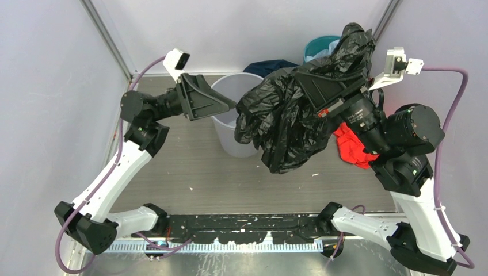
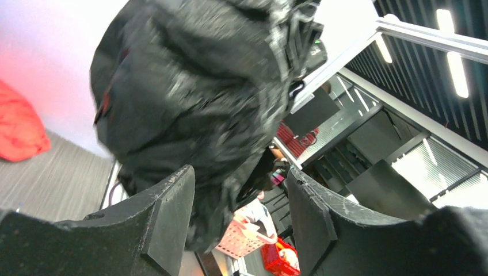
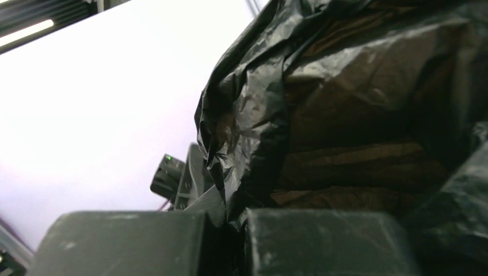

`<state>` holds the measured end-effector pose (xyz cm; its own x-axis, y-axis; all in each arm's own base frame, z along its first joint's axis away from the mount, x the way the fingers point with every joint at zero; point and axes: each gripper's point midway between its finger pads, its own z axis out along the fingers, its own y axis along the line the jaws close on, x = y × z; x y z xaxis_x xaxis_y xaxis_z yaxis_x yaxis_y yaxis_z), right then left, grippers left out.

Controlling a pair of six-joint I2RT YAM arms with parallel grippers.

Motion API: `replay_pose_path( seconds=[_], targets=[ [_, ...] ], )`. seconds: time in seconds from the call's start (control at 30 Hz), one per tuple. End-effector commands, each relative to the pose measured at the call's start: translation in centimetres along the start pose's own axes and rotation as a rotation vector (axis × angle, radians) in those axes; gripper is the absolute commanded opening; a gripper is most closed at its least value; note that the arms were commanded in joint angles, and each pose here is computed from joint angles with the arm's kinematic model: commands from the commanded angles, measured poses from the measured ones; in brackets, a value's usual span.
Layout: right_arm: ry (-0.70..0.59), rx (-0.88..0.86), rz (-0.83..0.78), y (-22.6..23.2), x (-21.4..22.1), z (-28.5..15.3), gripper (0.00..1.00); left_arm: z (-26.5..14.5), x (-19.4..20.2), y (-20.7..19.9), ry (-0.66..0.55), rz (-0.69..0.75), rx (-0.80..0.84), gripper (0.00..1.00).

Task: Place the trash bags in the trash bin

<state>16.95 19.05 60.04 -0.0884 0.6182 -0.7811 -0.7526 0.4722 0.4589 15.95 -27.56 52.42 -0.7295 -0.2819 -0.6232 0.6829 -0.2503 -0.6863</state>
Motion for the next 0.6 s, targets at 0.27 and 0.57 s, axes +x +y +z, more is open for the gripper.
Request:
replay_pose_path(
  seconds=[0.27, 0.57],
  targets=[
    [-0.134, 0.008, 0.023, -0.3, -2.1, 3.3, 0.01, -0.8, 2.1, 5.2, -0.003, 0.005, -0.078, 0.61],
    [-0.156, 0.021, 0.017, -0.5, -2.5, 3.5, 0.01, -0.8, 2.6, 6.3, 0.008, 0.005, -0.101, 0.61]
  ],
)
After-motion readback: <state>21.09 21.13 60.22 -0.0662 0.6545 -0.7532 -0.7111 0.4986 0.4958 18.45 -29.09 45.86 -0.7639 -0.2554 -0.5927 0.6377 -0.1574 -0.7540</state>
